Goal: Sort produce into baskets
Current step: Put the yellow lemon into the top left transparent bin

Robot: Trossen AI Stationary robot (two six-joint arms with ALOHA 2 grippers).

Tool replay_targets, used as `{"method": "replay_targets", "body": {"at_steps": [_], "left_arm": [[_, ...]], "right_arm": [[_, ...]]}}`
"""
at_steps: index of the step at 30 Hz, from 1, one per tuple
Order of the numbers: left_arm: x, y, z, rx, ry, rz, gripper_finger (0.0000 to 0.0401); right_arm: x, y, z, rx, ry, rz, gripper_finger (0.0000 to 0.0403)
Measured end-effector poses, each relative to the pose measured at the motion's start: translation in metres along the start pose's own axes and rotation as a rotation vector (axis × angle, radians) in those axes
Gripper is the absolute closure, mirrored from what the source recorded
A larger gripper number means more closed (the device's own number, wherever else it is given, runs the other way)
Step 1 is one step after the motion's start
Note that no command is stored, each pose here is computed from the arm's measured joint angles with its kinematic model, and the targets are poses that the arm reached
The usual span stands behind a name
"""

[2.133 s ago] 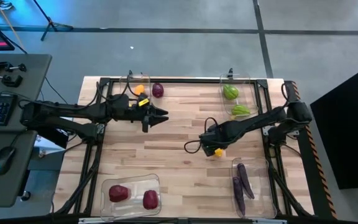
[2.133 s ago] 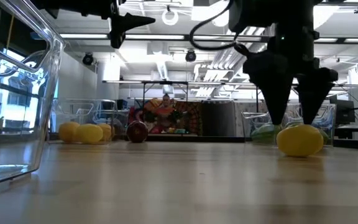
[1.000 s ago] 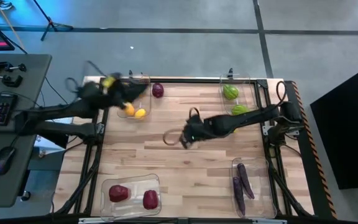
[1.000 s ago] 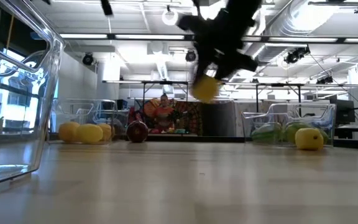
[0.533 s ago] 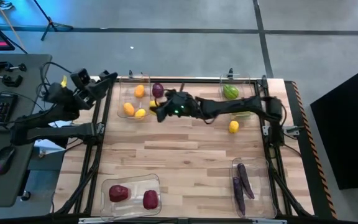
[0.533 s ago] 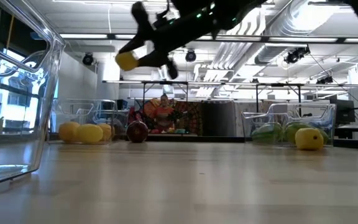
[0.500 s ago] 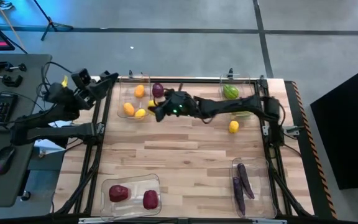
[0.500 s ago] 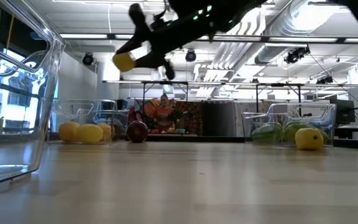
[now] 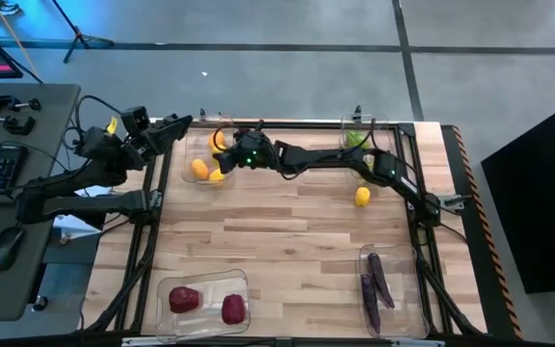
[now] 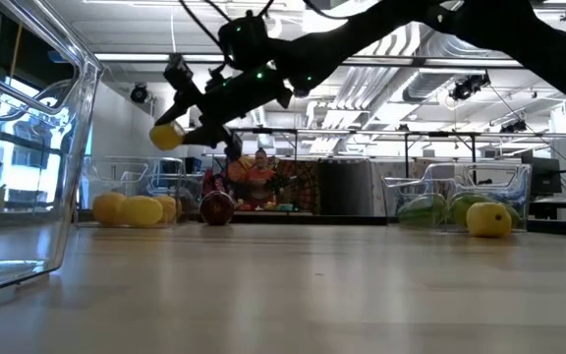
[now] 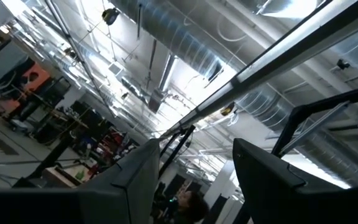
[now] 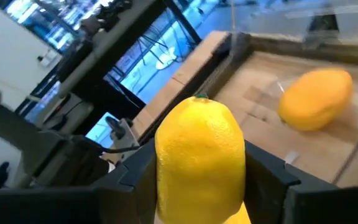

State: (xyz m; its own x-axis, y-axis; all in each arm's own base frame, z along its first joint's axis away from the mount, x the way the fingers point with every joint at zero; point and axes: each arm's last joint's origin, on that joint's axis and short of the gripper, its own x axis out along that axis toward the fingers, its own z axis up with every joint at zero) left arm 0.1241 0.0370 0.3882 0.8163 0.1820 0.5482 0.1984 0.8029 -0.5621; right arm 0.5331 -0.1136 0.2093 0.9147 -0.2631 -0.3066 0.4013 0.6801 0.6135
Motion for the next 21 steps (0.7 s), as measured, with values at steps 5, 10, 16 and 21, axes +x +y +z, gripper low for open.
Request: {"method": "replay_targets", "body": {"at_steps": [5,10,16,21], "left_arm": [[0.000,0.000,0.000,0.001,-0.002,-0.001,0.0210],[0.000,0.000,0.000,0.001,-0.004,0.003,0.0210],[0.000,0.000,0.000,0.001,-0.004,0.003,0.0210],[0.000,0.000,0.000,-0.004,-0.005,0.003,0.0210]], "right_arm": [[0.003,-0.004,-0.003,0.017,0.003,-0.013,0.0231],[0.004,-0.009,0.002,0.000,0.025,0.018,0.0210],[0.004,-0.015,0.012,0.039,0.021,0.032,0.0100],[0.002,-0.020,0.019,0.044,0.065,0.079,0.0012]]}}
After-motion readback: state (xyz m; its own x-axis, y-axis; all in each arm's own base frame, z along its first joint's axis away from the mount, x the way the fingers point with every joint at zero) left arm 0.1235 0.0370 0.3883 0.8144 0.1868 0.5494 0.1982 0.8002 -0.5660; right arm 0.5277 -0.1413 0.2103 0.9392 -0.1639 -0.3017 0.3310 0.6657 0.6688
